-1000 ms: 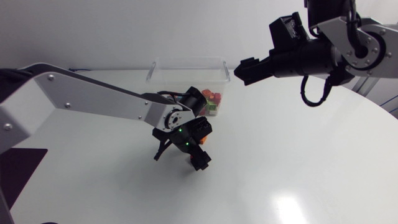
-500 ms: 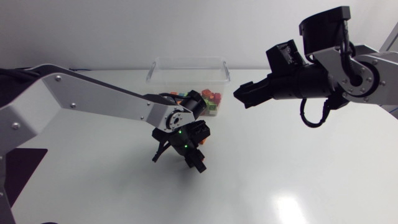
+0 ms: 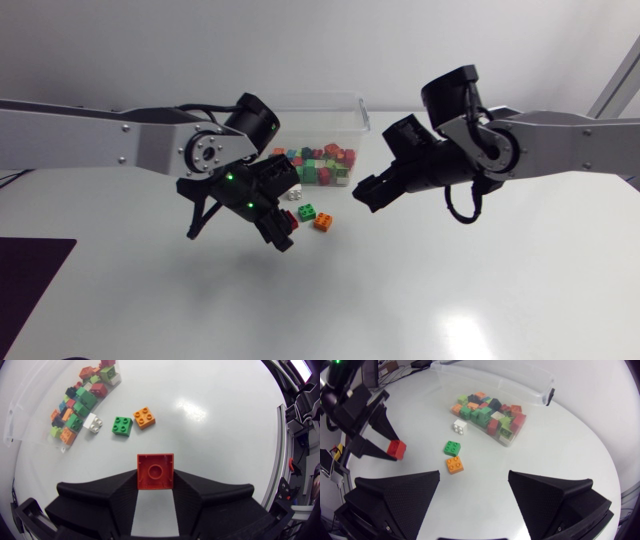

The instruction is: Place the duplo bricks in the container

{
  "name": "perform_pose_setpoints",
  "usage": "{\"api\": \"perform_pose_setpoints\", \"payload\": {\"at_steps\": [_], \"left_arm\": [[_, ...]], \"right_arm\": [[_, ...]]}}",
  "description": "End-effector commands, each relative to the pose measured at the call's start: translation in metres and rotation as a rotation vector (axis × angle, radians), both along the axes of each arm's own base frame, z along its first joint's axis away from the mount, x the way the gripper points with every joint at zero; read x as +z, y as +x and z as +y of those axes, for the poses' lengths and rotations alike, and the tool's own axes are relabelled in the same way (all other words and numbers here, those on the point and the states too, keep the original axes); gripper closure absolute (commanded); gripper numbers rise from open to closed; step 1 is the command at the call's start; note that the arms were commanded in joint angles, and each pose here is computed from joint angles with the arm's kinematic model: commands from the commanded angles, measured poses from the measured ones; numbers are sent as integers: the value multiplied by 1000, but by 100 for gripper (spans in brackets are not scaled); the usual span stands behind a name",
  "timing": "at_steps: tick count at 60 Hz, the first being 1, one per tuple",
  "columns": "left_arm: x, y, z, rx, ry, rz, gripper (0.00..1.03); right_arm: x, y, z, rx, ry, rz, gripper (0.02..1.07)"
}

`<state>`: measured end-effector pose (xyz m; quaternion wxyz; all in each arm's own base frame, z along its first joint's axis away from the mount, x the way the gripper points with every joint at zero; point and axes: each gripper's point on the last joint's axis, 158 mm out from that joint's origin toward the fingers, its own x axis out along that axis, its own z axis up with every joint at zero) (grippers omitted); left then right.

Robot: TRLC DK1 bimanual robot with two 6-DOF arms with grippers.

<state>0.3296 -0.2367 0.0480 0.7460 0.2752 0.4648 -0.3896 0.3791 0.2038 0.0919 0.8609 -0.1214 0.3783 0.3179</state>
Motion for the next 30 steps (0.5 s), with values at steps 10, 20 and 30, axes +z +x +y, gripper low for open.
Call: {"api": "perform_pose_setpoints", "payload": {"at_steps": [10,20,30], "left_arm": [[49,13,16,-3,-68,-106,85],[80,29,28,-1,-117,-175,85],[107,55,44,16,-177,-246,85]], "right_arm": [[-38,-10,31,150,-85,56,7],[-63,-11,49,223,-128,88,7],[-82,-6,60,269,-165,99,7]]}}
